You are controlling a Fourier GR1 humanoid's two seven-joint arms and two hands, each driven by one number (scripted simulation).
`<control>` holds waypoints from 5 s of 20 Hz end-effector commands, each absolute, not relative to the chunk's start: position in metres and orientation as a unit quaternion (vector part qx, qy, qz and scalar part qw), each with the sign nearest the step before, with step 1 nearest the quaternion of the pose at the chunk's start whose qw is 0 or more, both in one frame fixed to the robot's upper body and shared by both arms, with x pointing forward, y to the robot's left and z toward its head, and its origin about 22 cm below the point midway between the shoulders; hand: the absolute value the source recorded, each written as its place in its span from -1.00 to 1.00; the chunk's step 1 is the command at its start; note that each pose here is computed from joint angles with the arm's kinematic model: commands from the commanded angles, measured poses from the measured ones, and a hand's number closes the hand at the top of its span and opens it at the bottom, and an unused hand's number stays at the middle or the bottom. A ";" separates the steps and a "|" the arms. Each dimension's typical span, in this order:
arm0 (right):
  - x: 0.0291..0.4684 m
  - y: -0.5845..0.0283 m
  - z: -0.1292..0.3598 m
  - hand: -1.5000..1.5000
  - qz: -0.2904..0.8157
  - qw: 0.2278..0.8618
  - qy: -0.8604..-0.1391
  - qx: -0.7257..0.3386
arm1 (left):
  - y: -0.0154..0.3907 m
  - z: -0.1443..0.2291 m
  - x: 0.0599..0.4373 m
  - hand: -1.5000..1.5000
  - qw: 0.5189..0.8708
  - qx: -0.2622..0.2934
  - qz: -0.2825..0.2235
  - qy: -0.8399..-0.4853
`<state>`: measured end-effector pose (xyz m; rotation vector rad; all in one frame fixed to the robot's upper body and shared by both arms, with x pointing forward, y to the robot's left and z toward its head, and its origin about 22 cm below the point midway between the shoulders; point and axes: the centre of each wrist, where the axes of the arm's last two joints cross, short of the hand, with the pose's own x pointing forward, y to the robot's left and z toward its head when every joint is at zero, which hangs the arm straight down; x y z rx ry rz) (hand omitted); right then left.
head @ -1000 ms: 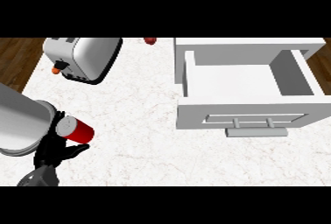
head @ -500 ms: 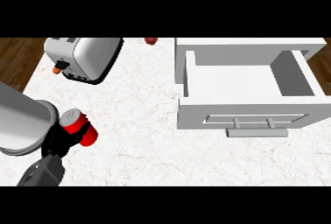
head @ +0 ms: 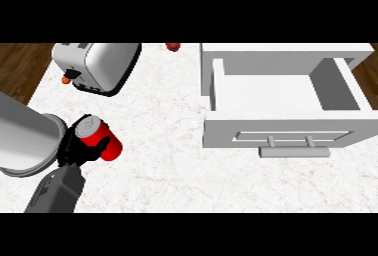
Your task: Pick up the can, place it into the drawer and close the drawer
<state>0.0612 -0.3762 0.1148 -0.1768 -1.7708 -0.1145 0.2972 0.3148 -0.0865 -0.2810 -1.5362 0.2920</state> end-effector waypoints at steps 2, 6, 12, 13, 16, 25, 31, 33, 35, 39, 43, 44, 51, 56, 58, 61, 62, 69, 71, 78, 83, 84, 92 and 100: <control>0.059 -0.363 0.113 -1.00 -0.048 0.623 -0.777 -0.073 | 0.263 -0.084 0.296 1.00 0.687 -0.121 0.149 -0.700; 0.061 -0.353 0.137 -1.00 -0.052 0.625 -0.775 -0.077 | 0.235 -0.048 0.314 1.00 0.678 -0.117 0.140 -0.712; 0.053 -0.375 0.110 -1.00 -0.057 0.626 -0.775 -0.073 | 0.210 0.002 0.317 1.00 0.654 -0.110 0.106 -0.741; 0.060 -0.362 0.128 -1.00 -0.044 0.627 -0.773 -0.081 | 0.205 0.015 0.324 1.00 0.649 -0.114 0.112 -0.744; 0.053 -0.369 0.116 -1.00 -0.067 0.630 -0.770 -0.074 | 0.185 0.045 0.321 1.00 0.659 -0.108 0.095 -0.739; 0.060 -0.363 0.114 -1.00 -0.063 0.627 -0.772 -0.079 | 0.166 0.112 0.337 1.00 0.648 -0.097 0.072 -0.752; 0.074 -0.363 0.100 -1.00 -0.068 0.627 -0.773 -0.071 | 0.116 0.145 0.348 1.00 0.644 -0.093 0.060 -0.757; 0.066 -0.369 0.110 -1.00 -0.067 0.623 -0.776 -0.071 | 0.116 0.159 0.364 1.00 0.637 -0.099 0.058 -0.762; 0.059 -0.372 0.115 -1.00 -0.058 0.618 -0.781 -0.071 | 0.088 0.161 0.360 1.00 0.642 -0.098 0.049 -0.759; 0.074 -0.373 0.111 -1.00 -0.058 0.628 -0.773 -0.068 | 0.090 0.166 0.382 1.00 0.637 -0.097 0.045 -0.763; 0.060 -0.377 0.105 -1.00 -0.066 0.625 -0.775 -0.069 | 0.075 0.187 0.392 1.00 0.640 -0.090 0.045 -0.762; 0.073 -0.369 0.127 -1.00 -0.059 0.622 -0.778 -0.060 | 0.060 0.201 0.398 1.00 0.639 -0.087 0.053 -0.763; 0.079 -0.354 0.126 -1.00 -0.059 0.621 -0.779 -0.065 | 0.038 0.194 0.411 1.00 0.641 -0.075 0.039 -0.763; 0.070 -0.366 0.119 -1.00 -0.055 0.617 -0.782 -0.062 | 0.013 0.220 0.409 1.00 0.643 -0.073 0.031 -0.762; 0.072 -0.356 0.121 -1.00 -0.057 0.621 -0.779 -0.059 | 0.014 0.212 0.416 1.00 0.649 -0.075 0.038 -0.757; 0.064 -0.361 0.119 -1.00 -0.055 0.623 -0.779 -0.053 | 0.004 0.227 0.417 1.00 0.655 -0.083 0.029 -0.750; 0.083 -0.355 0.128 -1.00 -0.055 0.621 -0.779 -0.063 | 0.006 0.202 0.417 1.00 0.652 -0.069 0.031 -0.755; 0.084 -0.358 0.125 -1.00 -0.046 0.613 -0.787 -0.052 | -0.013 0.210 0.415 1.00 0.664 -0.059 0.022 -0.745; 0.078 -0.357 0.121 -1.00 -0.059 0.618 -0.782 -0.057 | -0.007 0.206 0.422 1.00 0.670 -0.059 0.021 -0.739; 0.086 -0.355 0.127 -1.00 -0.049 0.620 -0.781 -0.054 | -0.003 0.178 0.425 1.00 0.680 -0.036 0.015 -0.732; 0.090 -0.359 0.134 -1.00 -0.048 0.609 -0.790 -0.052 | -0.017 0.195 0.422 -1.00 0.680 -0.007 0.008 -0.733; 0.091 -0.366 0.128 -1.00 -0.039 0.612 -0.788 -0.053 | -0.008 0.175 0.423 -1.00 0.680 -0.004 0.012 -0.733; 0.086 -0.360 0.132 -1.00 -0.055 0.620 -0.781 -0.048 | -0.013 0.174 0.421 -1.00 0.680 0.025 0.029 -0.732; 0.101 -0.349 0.125 -1.00 -0.037 0.609 -0.791 -0.041 | -0.017 0.176 0.420 -1.00 0.675 0.026 0.041 -0.736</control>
